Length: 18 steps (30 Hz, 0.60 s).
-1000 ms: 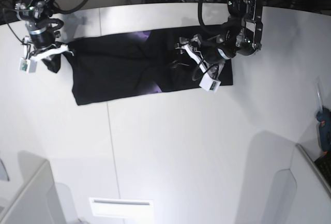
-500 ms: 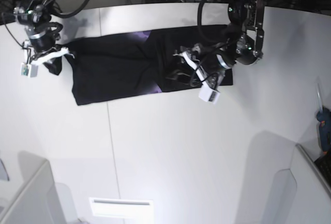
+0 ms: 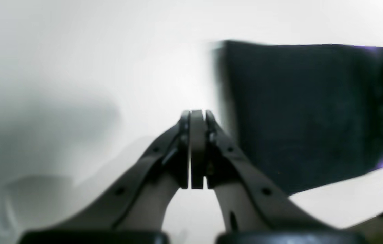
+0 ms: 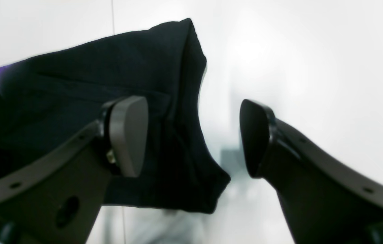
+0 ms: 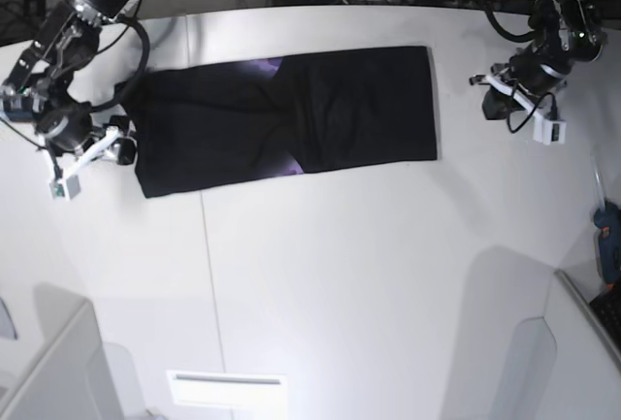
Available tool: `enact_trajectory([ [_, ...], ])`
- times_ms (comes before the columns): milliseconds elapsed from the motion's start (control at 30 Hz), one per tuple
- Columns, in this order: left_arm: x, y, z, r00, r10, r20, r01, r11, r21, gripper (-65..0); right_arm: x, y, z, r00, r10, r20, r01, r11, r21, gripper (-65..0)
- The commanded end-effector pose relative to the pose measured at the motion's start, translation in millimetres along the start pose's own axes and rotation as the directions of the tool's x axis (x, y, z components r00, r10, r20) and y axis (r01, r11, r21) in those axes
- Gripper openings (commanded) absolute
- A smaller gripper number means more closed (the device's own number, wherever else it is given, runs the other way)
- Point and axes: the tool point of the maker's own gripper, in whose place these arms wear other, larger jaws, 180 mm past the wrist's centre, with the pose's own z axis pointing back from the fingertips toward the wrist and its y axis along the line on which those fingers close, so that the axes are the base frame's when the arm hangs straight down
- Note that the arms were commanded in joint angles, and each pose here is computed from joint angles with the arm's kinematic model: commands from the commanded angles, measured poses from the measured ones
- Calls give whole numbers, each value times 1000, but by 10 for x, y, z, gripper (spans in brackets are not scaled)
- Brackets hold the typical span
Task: Fold the T-shirt properly
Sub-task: 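Release the folded end and raise the left gripper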
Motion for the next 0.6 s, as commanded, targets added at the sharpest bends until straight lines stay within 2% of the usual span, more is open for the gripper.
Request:
enact_trajectory([
  [0,102,2,76,999,-31,41,32,999,-12,-650,54,-37,-12,1000,3,7,-3,1000,4,-252],
  [133,72,195,236,996,-80,46,79,996,30,-650,-38,-40,-183,998,-31,-46,33,998,44,-248],
  [233,-15,343,252,989,-148,-7,148,983,106,-650,-92,-10,-235,998,17,-63,-12,997,73,-248],
  [300,-72,432,250,975,-217,-54,223,962,156,-650,-105,-4,-233,997,36,-64,-31,996,80,-248],
  [467,-187,429,190,945,-324,-45,326,927,186,-650,-110,-6,-226,997,49,-65,-44,996,82,-246],
  [567,-334,455,133,942,-325,-77,334,926,173,-650,-93,-8,-224,997,50,-61,-45,996,82,-246],
])
